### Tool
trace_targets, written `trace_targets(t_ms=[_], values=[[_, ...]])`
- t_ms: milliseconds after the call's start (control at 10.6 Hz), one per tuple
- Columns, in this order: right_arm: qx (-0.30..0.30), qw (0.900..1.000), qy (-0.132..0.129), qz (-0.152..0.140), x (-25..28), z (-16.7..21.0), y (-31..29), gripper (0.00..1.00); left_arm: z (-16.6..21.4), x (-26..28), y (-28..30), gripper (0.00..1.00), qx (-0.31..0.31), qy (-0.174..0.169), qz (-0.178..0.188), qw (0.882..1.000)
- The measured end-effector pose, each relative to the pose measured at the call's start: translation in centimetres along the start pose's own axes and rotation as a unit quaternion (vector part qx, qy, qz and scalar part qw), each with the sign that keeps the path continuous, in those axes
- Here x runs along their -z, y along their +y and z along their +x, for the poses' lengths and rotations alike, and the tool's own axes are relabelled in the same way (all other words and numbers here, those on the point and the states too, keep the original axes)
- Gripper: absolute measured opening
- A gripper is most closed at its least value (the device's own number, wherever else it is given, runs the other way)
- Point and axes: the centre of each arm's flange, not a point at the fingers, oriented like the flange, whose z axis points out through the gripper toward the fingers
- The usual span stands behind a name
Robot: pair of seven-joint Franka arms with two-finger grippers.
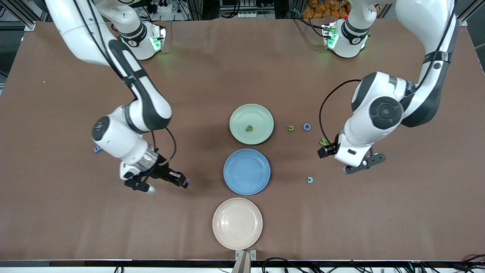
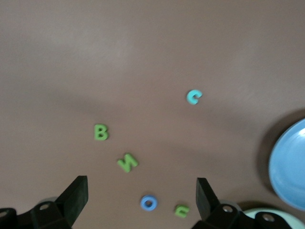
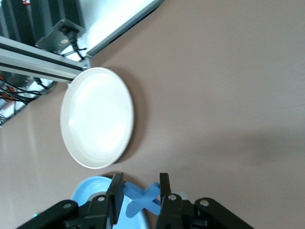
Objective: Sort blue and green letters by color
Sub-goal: 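Drop the x on the blue plate while the left gripper returns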
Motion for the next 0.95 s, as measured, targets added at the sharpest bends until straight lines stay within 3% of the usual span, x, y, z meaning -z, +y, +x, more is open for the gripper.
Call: trace_targets(t_ms=[189,473,757,946], values=[[-0.002,1.000,0.009,0.018,-3.5,-2.6,-4.0,0.34,-1.1,-0.8,-4.0,1.00,-0.017,-0.010,-0.005,1.000],[0.026,0.999,0.005,0.023,-5.9,-7.2,-9.2,0.34,-5.0,-3.8,-6.7,1.00,-0.024,0.001,0.004,1.000],[0.034,0.999,-0.006,-0.007,-9.8,-12.8,-10.8,0.34,-8.4,-6.6,-5.8,1.00,-0.043,-0.001,0.003,0.999],[0.008,1.000,-0.004,-0.017,-11.8,-14.5,-10.4,0.37,-10.9,-8.2,-2.6,1.00,-0.062,-0.001,-0.003,0.998]])
